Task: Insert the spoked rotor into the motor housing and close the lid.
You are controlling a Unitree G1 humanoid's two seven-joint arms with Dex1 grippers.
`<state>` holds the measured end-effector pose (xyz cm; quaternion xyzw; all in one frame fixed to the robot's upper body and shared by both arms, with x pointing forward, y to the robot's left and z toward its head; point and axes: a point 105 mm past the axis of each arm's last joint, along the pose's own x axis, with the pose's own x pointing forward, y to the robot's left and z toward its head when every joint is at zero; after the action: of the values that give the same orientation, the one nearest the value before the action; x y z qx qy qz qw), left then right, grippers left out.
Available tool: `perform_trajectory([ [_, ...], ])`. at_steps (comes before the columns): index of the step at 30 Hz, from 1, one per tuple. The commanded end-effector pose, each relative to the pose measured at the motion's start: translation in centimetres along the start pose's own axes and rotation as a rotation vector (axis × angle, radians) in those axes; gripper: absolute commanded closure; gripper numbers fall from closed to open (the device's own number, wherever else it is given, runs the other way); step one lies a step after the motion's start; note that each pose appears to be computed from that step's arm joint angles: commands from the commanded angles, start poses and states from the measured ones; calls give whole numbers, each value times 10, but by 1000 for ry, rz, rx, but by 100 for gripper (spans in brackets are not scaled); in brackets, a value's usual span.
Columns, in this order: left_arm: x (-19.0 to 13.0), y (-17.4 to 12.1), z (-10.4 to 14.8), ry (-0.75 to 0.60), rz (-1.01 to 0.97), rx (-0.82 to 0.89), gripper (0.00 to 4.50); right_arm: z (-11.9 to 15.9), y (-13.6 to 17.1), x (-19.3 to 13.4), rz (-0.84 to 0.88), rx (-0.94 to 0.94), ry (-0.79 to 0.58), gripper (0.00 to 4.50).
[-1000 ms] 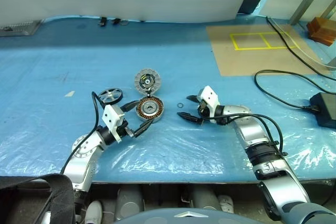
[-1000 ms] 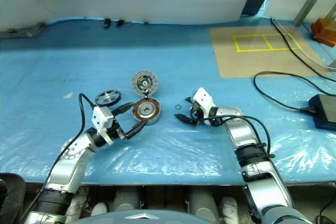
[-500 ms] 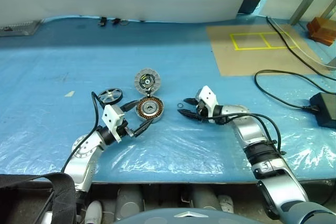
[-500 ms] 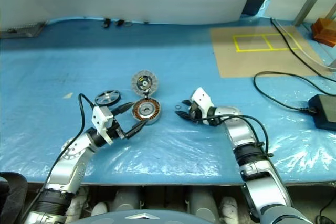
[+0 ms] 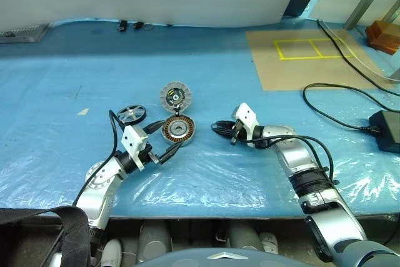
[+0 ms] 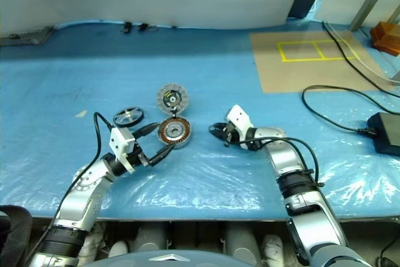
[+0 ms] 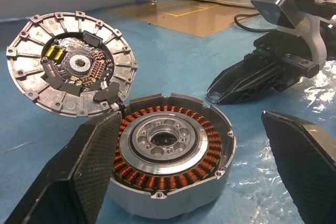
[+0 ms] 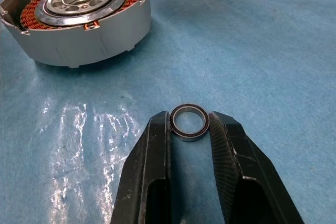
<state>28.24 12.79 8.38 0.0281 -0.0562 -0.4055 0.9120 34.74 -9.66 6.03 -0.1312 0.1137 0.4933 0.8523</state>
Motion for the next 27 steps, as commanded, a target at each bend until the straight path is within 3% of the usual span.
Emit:
perform_trajectory([
  [1, -6, 2, 10, -22, -4, 24, 0, 22, 7, 0, 32, -35, -95, 375],
  [9, -18, 10, 15, -23, 32, 37, 0, 74, 15, 1, 93, -10, -261, 375],
  [16, -25, 11, 13, -9, 52, 40, 0, 84, 37, 28, 209, -67, -159, 375],
  [27, -26, 7, 10, -8, 72, 35, 0, 75, 42, 59, 255, -172, -12, 375],
])
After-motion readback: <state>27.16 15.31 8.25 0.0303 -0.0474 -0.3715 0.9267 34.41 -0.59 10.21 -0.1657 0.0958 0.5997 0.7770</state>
